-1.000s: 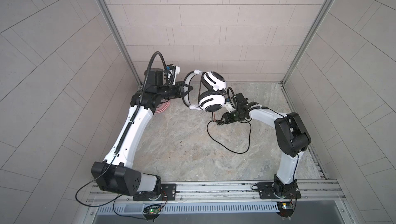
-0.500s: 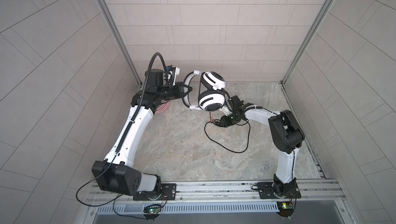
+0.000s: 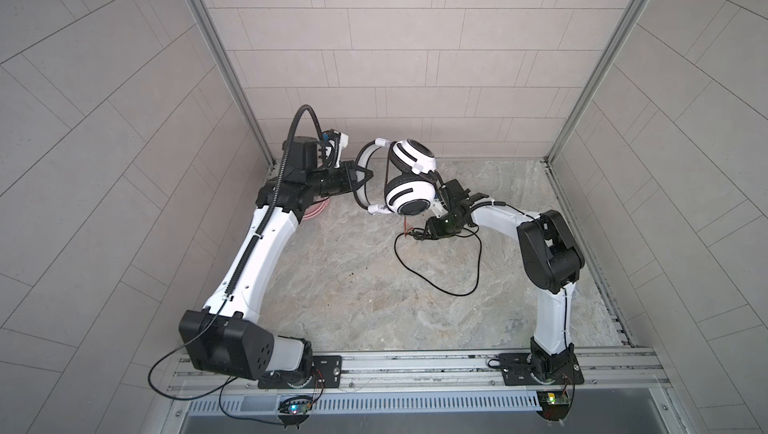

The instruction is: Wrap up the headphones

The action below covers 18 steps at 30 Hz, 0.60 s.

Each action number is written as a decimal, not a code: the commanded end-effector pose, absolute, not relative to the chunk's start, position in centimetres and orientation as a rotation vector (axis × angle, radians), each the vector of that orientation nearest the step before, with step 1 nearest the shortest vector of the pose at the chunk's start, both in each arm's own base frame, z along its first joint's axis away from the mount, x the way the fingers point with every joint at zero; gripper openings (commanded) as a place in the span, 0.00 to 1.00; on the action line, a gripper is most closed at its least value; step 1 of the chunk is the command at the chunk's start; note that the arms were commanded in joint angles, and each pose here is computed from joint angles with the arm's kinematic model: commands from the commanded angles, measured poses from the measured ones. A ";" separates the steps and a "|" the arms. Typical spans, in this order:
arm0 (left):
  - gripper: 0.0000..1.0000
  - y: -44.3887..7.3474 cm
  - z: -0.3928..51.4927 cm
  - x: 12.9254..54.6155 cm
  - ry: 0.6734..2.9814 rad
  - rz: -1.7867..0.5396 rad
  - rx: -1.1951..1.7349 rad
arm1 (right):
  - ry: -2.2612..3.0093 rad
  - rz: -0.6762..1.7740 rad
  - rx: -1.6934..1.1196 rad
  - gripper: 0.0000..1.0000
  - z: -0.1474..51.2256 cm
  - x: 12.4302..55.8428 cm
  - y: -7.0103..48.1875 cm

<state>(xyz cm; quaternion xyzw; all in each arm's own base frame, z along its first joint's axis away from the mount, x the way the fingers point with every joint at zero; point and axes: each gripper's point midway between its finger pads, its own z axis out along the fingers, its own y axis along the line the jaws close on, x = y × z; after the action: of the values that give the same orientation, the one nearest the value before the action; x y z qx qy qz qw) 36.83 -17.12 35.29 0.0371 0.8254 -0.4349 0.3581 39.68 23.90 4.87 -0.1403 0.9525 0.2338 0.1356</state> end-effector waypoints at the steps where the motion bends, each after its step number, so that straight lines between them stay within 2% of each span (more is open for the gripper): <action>1: 0.00 -17.1 38.8 35.8 2.018 -1.153 0.139 | 2.812 0.686 -0.329 0.43 3.9 39.4 23.9; 6: 0.00 -17.1 38.9 35.8 2.012 -1.152 0.139 | 2.859 0.670 -0.266 0.43 1.9 39.5 23.8; 9: 0.00 -17.1 38.9 35.6 2.013 -1.154 0.140 | 2.842 0.748 -0.225 0.43 2.0 39.9 24.7; 18: 0.00 -16.9 38.7 35.5 2.029 -1.127 0.145 | 2.742 0.782 -0.174 0.44 6.8 40.6 23.4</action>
<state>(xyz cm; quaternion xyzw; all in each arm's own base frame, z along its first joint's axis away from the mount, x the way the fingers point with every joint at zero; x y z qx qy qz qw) 36.37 -16.94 35.91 0.0403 0.8227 -0.4321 0.3672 40.42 24.32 3.92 -0.0748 0.9541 0.2637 0.1202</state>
